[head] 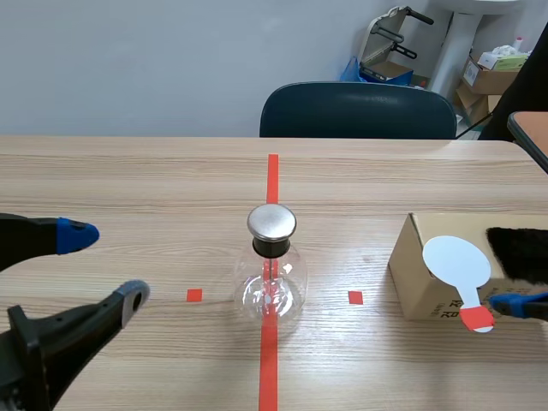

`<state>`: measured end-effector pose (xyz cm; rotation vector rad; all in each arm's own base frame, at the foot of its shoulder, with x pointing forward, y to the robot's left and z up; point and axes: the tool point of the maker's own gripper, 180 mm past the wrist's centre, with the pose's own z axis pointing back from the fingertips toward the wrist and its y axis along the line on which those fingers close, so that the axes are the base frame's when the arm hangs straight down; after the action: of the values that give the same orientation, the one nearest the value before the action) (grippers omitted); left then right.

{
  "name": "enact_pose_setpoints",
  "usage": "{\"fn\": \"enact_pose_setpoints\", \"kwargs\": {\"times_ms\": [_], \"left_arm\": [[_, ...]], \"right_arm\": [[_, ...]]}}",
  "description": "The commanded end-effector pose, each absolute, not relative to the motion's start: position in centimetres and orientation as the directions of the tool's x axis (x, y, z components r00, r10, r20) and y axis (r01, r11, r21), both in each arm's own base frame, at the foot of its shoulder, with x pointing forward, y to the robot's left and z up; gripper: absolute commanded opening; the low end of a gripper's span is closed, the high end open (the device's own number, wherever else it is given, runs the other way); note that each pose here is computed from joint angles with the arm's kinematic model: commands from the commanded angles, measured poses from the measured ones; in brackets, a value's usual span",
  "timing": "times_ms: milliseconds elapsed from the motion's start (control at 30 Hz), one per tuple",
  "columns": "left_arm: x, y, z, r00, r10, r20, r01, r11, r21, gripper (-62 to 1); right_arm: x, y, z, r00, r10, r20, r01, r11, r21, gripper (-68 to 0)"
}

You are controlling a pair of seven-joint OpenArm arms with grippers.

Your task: Do the electroscope experiment

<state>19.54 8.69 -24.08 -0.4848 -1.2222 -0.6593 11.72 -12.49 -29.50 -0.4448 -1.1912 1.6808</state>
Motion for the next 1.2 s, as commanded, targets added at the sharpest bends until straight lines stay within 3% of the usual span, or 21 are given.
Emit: {"fn": "enact_pose_setpoints", "kwargs": {"times_ms": [0,300,667,1000,1167], "left_arm": [[19.5,8.0,-23.6,0.175,-0.195,0.965,0.721,0.693,0.009,-11.8],[18.0,5.4,-23.8,0.147,-0.232,0.961,0.827,0.562,0.009,-11.8],[15.5,2.9,-23.3,0.137,-0.183,0.974,0.9,0.433,-0.045,-11.8],[14.8,2.2,-23.5,0.147,-0.179,0.973,0.912,0.405,-0.063,-11.8],[14.8,2.2,-23.4,0.147,-0.179,0.973,0.912,0.405,-0.064,-11.8]], "right_arm": [[12.7,-13.4,-29.9,-0.445,0.878,0.175,-0.45,-0.051,-0.892,0.4],[15.1,-15.8,-33.0,-0.425,0.905,-0.01,-0.285,-0.144,-0.948,0.4],[18.2,-14.7,-32.1,-0.339,0.94,-0.038,-0.097,-0.075,-0.992,0.4],[20.7,-16.6,-31.7,-0.173,0.983,-0.055,-0.056,-0.065,-0.996,0.4],[20.9,-16.6,-31.6,-0.172,0.984,-0.054,-0.049,-0.063,-0.997,0.4]]}}
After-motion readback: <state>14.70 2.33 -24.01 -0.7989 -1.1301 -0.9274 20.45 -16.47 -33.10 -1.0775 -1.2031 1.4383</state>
